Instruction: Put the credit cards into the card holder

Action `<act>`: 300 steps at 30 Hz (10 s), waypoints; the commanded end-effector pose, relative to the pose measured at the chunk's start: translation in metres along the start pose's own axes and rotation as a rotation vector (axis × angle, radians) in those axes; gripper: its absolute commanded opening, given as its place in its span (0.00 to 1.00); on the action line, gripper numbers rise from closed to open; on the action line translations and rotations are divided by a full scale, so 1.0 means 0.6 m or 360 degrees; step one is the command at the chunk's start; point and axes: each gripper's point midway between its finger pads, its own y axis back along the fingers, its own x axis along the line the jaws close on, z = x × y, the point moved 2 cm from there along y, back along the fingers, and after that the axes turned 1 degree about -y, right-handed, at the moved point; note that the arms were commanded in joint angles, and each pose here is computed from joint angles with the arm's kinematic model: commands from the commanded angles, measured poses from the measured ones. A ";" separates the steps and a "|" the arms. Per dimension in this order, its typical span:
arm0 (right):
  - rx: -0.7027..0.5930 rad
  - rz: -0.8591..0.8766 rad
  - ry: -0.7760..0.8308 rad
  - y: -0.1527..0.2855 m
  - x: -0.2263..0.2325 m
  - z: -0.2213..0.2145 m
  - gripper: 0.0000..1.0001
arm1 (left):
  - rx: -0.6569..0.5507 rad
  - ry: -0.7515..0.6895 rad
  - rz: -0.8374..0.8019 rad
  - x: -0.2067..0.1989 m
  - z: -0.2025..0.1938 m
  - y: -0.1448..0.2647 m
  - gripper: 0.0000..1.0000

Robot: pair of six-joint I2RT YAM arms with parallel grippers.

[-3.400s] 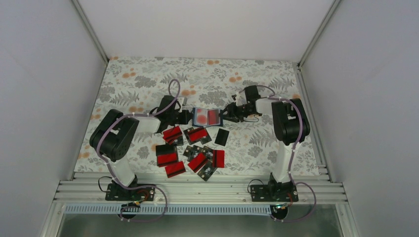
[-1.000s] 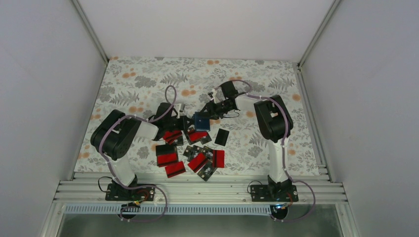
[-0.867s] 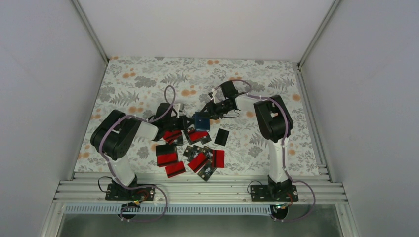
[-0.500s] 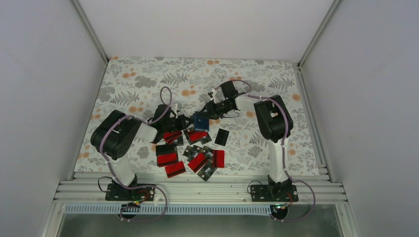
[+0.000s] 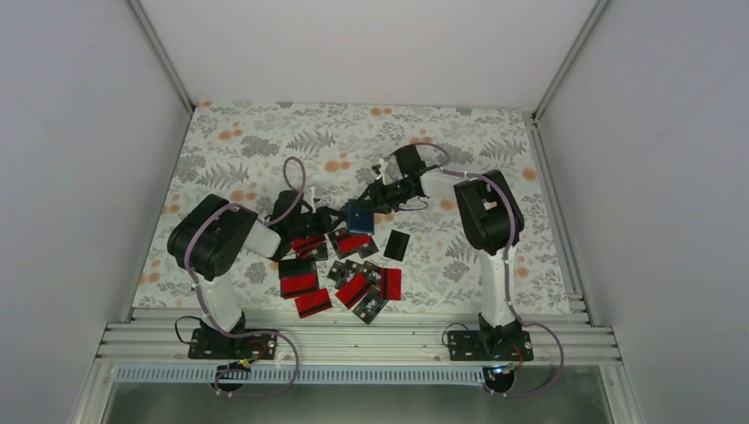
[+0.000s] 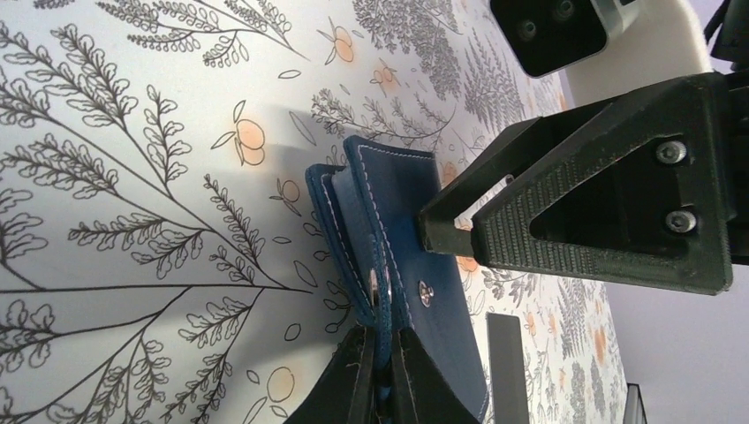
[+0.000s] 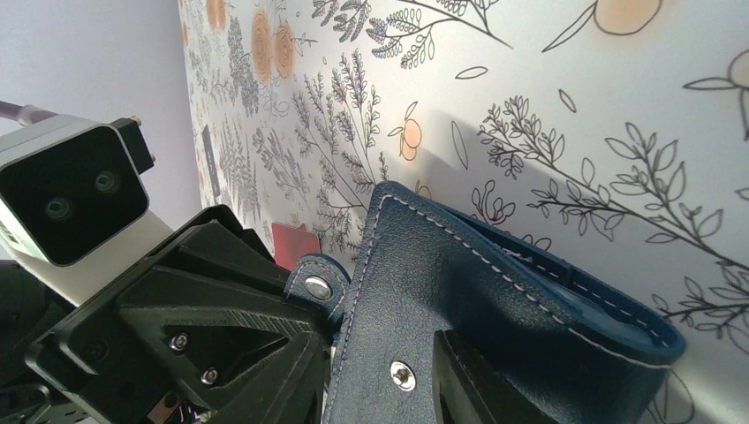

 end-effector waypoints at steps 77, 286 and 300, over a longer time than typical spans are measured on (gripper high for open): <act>0.0060 -0.0244 -0.0131 -0.017 -0.078 -0.021 0.34 | 0.0433 -0.0601 0.0276 0.007 0.037 -0.033 0.02; 0.0036 -0.0834 -0.0152 0.046 -0.074 -0.071 0.04 | 0.0577 -0.0686 0.0336 0.046 -0.025 -0.097 0.03; 0.0070 -0.0705 -0.0150 0.017 -0.065 -0.078 0.04 | 0.0591 -0.0688 0.0326 0.046 -0.031 -0.099 0.02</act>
